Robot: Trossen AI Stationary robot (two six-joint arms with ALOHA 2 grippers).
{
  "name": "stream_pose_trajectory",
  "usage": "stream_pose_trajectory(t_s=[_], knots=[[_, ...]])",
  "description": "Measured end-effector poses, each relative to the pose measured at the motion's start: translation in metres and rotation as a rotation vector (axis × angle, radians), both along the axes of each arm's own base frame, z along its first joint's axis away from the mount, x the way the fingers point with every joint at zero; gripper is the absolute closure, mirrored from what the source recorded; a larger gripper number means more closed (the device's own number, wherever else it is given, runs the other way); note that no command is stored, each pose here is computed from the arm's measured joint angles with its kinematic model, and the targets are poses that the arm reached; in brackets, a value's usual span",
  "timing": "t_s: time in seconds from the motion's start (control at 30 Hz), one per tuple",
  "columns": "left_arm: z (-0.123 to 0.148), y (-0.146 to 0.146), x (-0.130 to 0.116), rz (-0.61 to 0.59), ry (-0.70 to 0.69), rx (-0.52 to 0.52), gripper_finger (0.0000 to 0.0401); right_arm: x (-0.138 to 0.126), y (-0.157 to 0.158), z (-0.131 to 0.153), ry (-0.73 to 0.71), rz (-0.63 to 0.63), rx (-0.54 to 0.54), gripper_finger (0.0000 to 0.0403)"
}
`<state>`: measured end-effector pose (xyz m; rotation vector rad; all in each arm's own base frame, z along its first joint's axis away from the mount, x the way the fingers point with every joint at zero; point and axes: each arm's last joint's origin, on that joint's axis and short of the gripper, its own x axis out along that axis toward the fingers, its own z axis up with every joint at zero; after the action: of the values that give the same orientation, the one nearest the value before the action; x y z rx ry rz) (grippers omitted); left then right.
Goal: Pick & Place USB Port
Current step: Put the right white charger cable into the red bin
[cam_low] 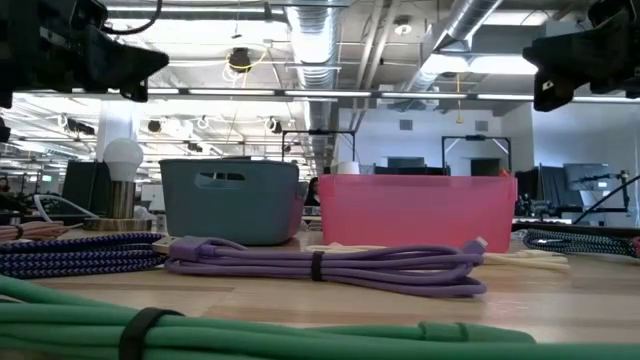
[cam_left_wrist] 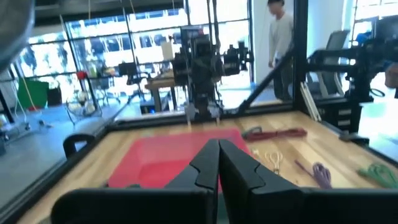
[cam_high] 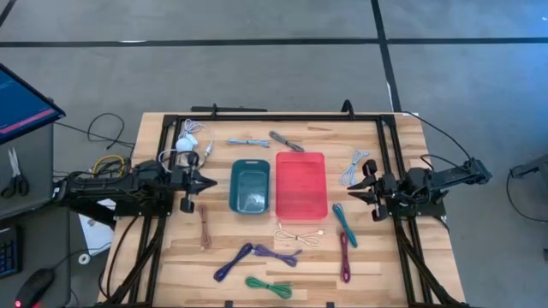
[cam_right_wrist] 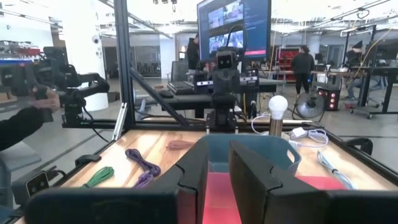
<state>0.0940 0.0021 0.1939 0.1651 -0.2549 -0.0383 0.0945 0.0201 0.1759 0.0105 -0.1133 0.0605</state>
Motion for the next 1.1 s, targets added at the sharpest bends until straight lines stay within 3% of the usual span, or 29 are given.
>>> stream_pose_trajectory(t_s=[0.27, 0.53, 1.1], knots=[[0.001, 0.0, 0.0, -0.005, -0.012, -0.019, 0.039, 0.0, 0.0, 0.003, -0.032, -0.002, 0.009, 0.0345], [0.002, 0.001, 0.0, 0.031, -0.02, -0.038, 0.039, -0.003, -0.005, 0.015, -0.038, -0.131, 0.038, 0.0345], [0.003, 0.003, -0.001, 0.08, -0.028, -0.051, 0.039, -0.004, -0.005, 0.016, -0.033, -0.132, 0.035, 0.0345]])
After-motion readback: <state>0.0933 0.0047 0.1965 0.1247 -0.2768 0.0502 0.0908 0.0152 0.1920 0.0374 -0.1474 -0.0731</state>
